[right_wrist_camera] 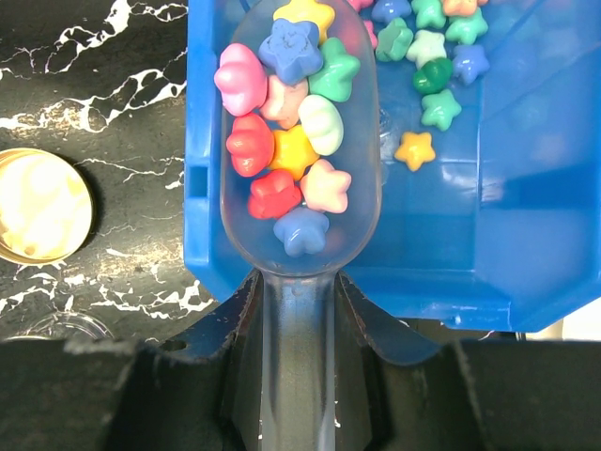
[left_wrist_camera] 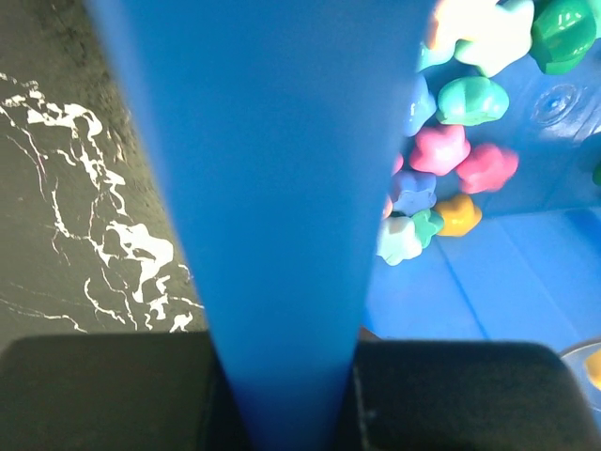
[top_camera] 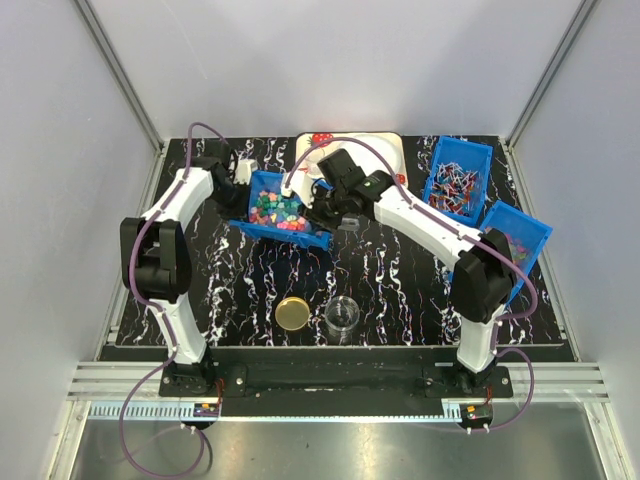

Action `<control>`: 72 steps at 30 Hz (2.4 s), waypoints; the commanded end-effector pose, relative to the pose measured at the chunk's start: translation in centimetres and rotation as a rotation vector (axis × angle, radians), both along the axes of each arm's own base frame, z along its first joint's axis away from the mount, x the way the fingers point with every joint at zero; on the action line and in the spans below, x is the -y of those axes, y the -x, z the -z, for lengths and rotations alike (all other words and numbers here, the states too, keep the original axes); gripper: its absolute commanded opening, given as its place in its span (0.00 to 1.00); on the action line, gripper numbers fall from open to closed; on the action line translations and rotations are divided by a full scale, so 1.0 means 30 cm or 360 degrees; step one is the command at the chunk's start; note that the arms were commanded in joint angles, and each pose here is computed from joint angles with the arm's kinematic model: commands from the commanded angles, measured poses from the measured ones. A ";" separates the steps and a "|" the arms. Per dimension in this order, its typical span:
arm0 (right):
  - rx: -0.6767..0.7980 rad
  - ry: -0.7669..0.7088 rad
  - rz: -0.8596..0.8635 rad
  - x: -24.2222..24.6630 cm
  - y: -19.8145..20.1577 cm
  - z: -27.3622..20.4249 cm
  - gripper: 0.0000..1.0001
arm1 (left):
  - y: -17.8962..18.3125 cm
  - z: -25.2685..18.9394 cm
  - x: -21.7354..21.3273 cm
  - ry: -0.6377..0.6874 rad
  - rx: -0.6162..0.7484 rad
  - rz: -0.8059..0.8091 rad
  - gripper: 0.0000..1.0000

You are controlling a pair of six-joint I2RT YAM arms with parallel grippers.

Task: Pack the candies
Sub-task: Pick up the storage box at the center of the board.

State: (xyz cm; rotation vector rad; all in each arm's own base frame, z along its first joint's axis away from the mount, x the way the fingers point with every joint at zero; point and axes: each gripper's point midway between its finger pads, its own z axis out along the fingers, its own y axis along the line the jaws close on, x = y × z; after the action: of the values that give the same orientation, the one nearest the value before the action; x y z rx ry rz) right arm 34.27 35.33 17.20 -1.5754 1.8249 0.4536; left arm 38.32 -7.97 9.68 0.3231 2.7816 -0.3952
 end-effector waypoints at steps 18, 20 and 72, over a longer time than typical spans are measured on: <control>0.0222 -0.0310 0.0285 0.074 -0.137 -0.188 0.00 | -0.055 -0.003 0.062 0.0090 0.0112 0.0072 0.00; 0.0228 -0.0319 0.0284 0.081 -0.131 -0.199 0.00 | -0.061 0.003 0.063 0.0089 0.0121 0.0091 0.00; 0.0213 -0.0310 0.0133 0.308 0.205 -0.252 0.00 | -0.021 0.105 0.064 0.0068 0.0078 0.0074 0.00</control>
State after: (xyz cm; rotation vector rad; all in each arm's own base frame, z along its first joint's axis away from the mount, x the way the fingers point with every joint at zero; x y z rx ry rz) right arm 29.59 26.89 22.50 -1.3550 1.7640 0.4489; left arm 37.45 -8.87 5.26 0.3699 2.8093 -0.4001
